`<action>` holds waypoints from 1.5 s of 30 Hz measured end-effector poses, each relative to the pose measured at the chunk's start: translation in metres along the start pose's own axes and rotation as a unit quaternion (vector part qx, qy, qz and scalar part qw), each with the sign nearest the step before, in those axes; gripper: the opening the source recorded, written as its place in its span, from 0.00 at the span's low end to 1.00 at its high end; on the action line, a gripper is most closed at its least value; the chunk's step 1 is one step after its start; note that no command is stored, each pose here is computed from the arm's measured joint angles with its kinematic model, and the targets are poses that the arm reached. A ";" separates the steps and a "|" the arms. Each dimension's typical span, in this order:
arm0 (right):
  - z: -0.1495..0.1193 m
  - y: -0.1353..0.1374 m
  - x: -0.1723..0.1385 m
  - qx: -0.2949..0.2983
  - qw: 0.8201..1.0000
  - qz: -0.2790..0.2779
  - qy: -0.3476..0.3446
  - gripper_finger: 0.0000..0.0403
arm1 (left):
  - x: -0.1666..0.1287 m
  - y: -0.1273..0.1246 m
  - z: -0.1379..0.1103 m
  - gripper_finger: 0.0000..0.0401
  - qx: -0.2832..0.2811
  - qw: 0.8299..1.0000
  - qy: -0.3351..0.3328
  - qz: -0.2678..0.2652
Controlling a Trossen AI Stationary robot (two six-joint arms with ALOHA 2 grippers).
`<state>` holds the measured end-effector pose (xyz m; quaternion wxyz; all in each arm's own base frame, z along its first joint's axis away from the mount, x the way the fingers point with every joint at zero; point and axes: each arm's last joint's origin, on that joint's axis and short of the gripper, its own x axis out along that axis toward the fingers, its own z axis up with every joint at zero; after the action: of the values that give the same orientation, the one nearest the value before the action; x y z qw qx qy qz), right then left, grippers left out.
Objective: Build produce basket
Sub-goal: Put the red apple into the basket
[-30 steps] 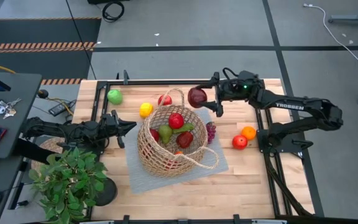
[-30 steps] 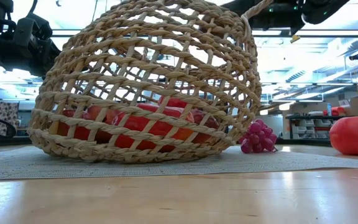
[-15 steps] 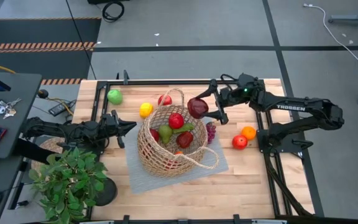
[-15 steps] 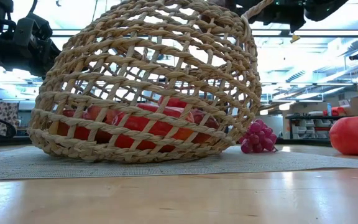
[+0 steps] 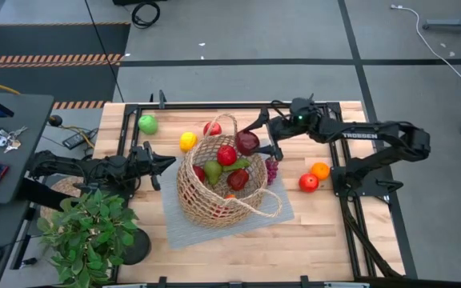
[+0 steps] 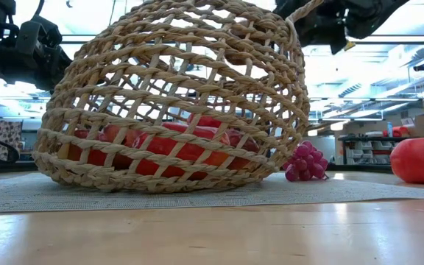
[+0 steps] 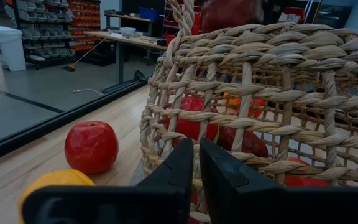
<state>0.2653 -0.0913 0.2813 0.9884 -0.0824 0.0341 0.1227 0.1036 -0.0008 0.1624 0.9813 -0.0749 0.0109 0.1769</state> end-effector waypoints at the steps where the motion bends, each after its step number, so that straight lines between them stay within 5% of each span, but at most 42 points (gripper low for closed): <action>1: -0.003 -0.001 0.001 0.007 1.000 0.001 0.005 0.86 | 0.000 0.000 0.000 0.08 0.000 1.000 0.000 0.000; 10: 0.030 -0.009 -0.003 -0.026 0.998 -0.028 -0.050 0.86 | 0.000 0.000 0.000 0.10 0.000 1.000 0.000 0.000; 24: 0.025 0.007 0.000 0.082 0.997 -0.006 0.006 0.87 | 0.000 0.000 0.000 0.09 0.000 1.000 0.000 0.000; 45: 0.093 -0.012 -0.008 0.224 0.967 -0.029 -0.118 0.87 | 0.000 0.000 0.000 0.09 0.000 1.000 0.000 0.000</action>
<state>0.2651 -0.0889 0.3756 0.9819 0.1550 -0.0586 0.0921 0.1037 -0.0007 0.1624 0.9813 -0.0752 0.0106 0.1771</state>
